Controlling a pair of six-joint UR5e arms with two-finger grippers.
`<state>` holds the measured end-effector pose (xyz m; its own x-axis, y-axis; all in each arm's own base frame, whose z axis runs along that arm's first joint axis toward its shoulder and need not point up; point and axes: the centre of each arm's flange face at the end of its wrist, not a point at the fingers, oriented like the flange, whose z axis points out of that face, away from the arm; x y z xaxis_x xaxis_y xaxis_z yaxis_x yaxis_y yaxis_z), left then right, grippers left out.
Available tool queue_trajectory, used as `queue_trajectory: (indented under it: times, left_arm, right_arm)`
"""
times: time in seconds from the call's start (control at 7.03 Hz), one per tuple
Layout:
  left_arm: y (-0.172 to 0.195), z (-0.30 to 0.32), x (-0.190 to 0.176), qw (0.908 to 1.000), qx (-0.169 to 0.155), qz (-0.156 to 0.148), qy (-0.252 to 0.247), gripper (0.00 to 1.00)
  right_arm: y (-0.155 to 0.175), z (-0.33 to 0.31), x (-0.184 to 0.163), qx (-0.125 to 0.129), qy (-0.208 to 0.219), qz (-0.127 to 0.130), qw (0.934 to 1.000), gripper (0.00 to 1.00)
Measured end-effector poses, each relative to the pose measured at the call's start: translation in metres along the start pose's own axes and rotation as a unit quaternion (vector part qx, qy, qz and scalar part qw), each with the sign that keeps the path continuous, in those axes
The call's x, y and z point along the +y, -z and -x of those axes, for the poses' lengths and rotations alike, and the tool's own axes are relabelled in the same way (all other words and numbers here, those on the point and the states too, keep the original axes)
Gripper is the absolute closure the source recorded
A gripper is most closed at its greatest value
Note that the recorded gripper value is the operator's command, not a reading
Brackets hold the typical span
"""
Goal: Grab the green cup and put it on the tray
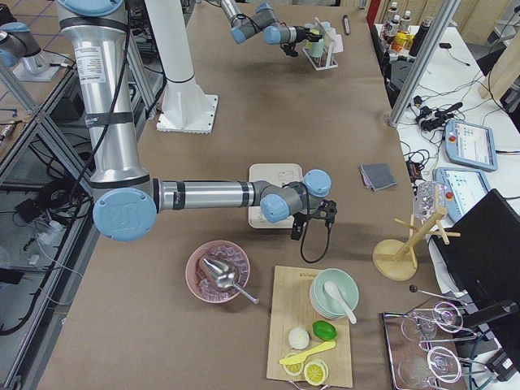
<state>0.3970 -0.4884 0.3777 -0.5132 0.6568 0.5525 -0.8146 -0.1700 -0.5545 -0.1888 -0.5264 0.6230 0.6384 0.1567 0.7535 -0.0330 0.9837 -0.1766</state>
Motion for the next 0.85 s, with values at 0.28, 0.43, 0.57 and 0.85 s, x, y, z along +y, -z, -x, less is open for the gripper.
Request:
queue_trajectory:
  times: [0.28,0.43,0.57,0.85]
  left_arm:
    - [-0.017,-0.010,-0.025,0.9996,0.000,0.016,-0.022,0.02]
    - [-0.024,-0.012,-0.036,0.9994,0.000,0.022,-0.028,0.02]
    - [-0.028,-0.013,-0.044,0.9991,-0.002,0.027,-0.032,0.02]
    - [-0.037,-0.009,-0.057,0.9984,-0.020,0.031,-0.044,0.02]
  right_arm:
    - [-0.010,0.016,0.015,-0.006,-0.021,0.008,0.9997,0.00]
    - [-0.014,0.023,0.020,-0.007,-0.022,0.013,0.9996,0.05]
    - [-0.017,0.024,0.024,-0.006,-0.023,0.015,0.9996,0.06]
    - [-0.025,0.011,0.032,0.002,-0.031,0.023,0.9993,0.18]
